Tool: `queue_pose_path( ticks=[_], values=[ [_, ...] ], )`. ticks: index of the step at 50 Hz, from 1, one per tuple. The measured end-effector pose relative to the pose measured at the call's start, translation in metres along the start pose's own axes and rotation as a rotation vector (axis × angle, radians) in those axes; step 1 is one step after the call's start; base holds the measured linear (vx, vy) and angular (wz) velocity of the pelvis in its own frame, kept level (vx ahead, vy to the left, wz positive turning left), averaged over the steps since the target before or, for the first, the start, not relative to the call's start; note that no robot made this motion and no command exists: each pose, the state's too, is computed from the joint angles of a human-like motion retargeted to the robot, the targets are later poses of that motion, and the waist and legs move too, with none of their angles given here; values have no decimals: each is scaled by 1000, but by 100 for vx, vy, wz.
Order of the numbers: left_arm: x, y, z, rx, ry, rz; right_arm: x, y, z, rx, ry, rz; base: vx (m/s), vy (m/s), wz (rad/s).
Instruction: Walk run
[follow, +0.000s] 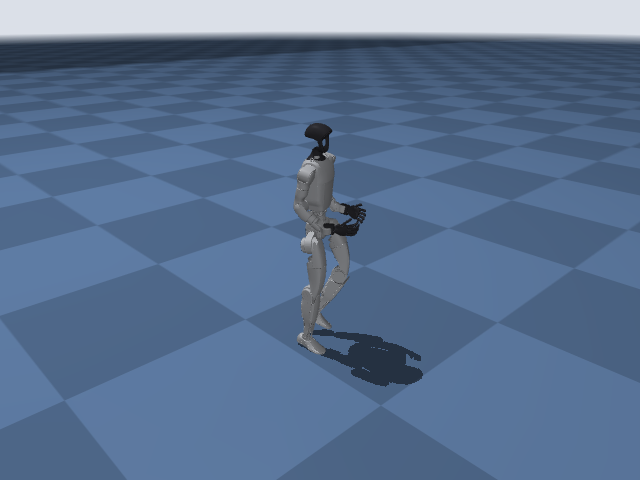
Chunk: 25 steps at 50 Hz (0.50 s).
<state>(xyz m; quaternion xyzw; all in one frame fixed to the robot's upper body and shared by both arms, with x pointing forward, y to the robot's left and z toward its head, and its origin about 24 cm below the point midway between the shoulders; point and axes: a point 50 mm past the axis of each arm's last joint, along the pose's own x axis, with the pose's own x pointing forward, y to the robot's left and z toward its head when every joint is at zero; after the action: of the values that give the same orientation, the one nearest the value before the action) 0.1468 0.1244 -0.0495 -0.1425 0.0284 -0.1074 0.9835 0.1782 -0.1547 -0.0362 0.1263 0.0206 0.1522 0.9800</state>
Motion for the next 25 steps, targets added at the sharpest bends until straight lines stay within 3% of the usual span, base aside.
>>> queue_pose_path(
  ticks=[5,9,17,25],
  values=[
    [-12,40,13,171,28,20,10,-2,19,-157,-23,108,45,-12,170],
    [-2,48,23,228,-15,70,8,-11,18,-176,-1,68,63,-2,192],
    [14,16,19,158,-83,158,-18,-3,-17,-51,138,65,85,4,117],
    [51,-25,32,165,-159,-136,-42,-8,-24,-74,174,-65,68,18,241]
  ],
)
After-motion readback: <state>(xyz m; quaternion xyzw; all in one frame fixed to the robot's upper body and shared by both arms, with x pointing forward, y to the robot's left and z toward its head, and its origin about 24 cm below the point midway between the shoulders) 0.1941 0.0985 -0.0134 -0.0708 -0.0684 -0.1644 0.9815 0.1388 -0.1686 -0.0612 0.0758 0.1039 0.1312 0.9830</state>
